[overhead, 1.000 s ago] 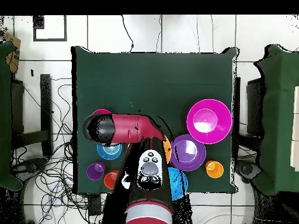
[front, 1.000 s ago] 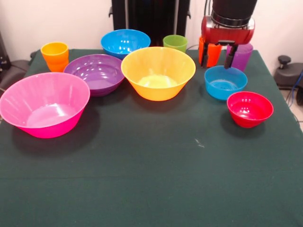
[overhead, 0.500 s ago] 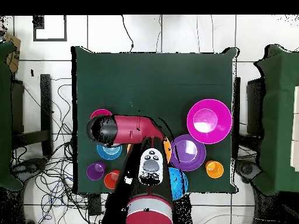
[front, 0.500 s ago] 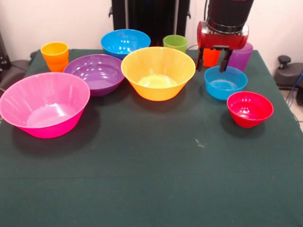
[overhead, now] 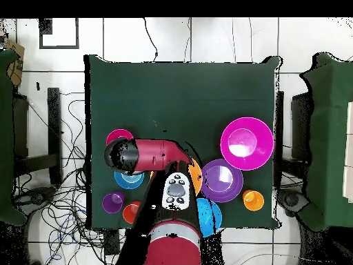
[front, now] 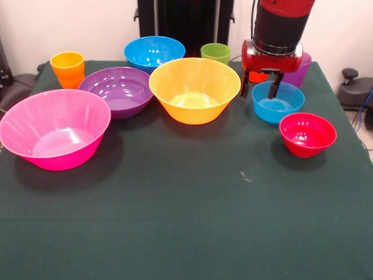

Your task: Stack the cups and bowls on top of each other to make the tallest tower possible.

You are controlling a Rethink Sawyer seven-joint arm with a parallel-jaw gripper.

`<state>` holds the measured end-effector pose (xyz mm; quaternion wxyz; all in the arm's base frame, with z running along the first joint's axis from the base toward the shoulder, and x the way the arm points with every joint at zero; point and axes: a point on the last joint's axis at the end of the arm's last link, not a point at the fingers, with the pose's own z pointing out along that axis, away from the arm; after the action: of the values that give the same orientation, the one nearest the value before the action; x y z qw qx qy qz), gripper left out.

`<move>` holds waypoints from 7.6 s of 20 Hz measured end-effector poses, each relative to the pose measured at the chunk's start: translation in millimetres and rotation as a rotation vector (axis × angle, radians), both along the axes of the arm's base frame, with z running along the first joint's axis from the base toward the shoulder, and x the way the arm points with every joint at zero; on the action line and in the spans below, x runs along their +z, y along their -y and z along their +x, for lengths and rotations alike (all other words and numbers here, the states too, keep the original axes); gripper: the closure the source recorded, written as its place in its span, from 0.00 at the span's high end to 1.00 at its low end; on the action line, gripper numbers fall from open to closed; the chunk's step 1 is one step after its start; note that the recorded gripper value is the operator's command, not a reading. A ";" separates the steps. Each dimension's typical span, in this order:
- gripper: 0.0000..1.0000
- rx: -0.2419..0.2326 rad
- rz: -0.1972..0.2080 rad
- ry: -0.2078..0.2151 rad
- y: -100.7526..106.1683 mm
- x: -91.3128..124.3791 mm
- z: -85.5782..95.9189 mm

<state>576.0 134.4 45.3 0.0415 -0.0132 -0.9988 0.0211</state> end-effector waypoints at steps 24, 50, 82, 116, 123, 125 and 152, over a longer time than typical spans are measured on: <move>1.00 0.003 -0.002 -0.008 -1.0 -28.4 -13.2; 1.00 0.010 0.013 -0.036 -12.6 -52.6 -51.9; 1.00 0.029 0.031 -0.079 -28.3 -64.6 -84.1; 0.00 0.037 0.024 -0.091 -30.6 -100.2 -106.5; 0.00 0.040 0.007 -0.054 -37.2 -92.6 -102.3; 0.00 0.034 0.005 -0.045 -37.9 -92.0 -101.1; 0.00 -0.015 0.021 0.081 -22.1 -41.6 -53.2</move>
<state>522.8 156.4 3.7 0.0011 -0.0213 -0.9997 0.0096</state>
